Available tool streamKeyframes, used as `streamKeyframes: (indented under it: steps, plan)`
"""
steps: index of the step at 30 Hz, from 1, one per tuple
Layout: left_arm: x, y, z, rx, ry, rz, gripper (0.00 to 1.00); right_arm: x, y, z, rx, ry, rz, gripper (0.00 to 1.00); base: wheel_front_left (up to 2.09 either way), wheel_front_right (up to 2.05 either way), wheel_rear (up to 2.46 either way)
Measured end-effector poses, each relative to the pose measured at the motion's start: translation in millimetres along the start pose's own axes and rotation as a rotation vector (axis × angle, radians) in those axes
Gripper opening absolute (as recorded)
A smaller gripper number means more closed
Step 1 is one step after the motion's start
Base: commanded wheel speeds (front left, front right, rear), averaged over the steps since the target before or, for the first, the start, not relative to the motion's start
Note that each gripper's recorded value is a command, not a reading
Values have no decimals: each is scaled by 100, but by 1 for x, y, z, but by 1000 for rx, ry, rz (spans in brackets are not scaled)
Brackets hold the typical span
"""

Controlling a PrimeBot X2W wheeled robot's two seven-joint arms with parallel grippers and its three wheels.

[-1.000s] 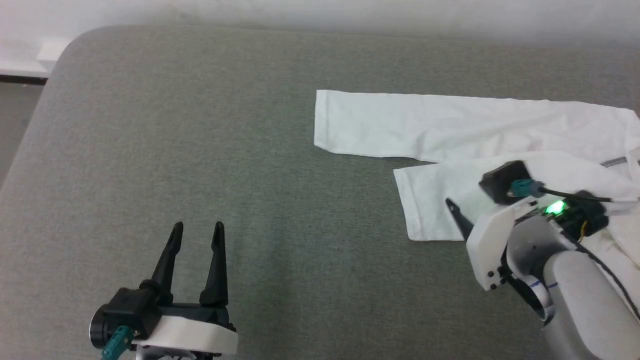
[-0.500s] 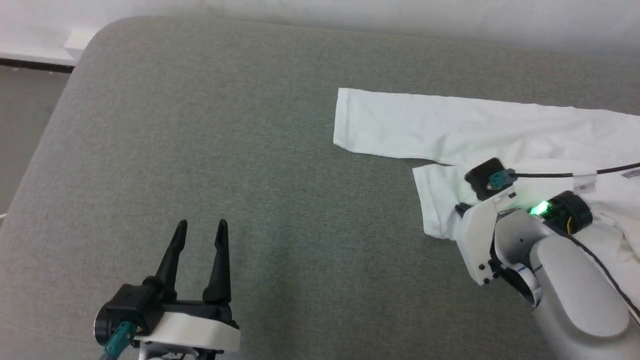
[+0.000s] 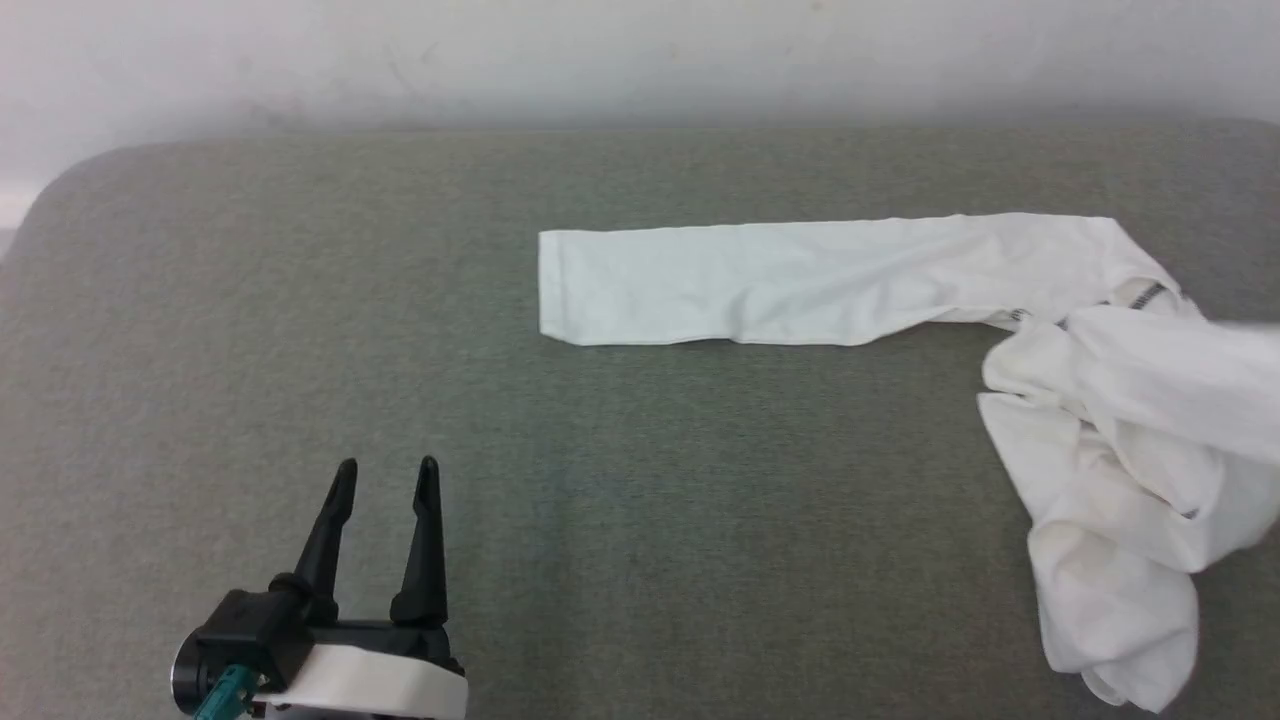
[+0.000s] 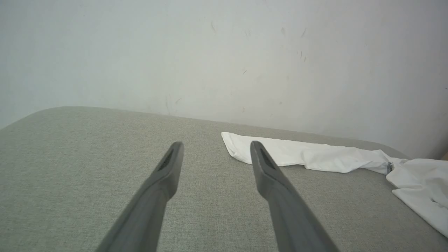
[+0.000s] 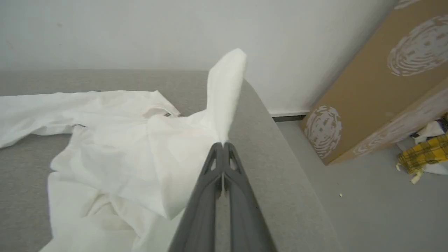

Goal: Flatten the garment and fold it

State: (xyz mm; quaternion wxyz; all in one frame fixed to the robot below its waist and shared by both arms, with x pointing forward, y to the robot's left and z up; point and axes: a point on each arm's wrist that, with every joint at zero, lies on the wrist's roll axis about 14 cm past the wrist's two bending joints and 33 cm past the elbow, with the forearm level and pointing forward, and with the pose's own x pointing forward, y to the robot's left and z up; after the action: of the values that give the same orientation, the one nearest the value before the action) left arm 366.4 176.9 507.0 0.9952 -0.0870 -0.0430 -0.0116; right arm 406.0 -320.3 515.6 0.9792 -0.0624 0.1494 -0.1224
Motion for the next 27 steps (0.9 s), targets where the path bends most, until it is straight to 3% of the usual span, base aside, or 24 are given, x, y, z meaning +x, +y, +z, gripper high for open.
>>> streamKeyframes:
  steps: [3, 6, 9, 10, 13, 19, 27]
  plan:
    - [4, -6, 0, -4, -3, -20, 100, -43, -68, -41, 15, 88, -216, 0, 0, 0, 0]
    - [7, -6, -2, -4, 2, -23, 100, -73, -85, -78, 50, 175, -297, 4, 0, 0, 0]
    - [9, -7, -6, -5, 11, -25, 100, -77, -78, -89, 69, 181, -292, 45, 0, 0, 0]
    - [10, -8, -6, -5, 12, -28, 100, -75, -74, -89, 71, 172, -280, 100, 0, 0, 0]
    - [11, -11, -6, -2, 10, -38, 100, -64, -55, -75, 71, 105, -228, 100, 0, 0, 0]
    - [10, -11, -2, -2, 0, -40, 100, -42, -10, -4, 52, -141, -102, 100, 0, 0, 0]
    - [8, -6, 6, 3, -24, -23, 100, -45, 55, 55, 13, -393, 76, 100, 0, 0, 0]
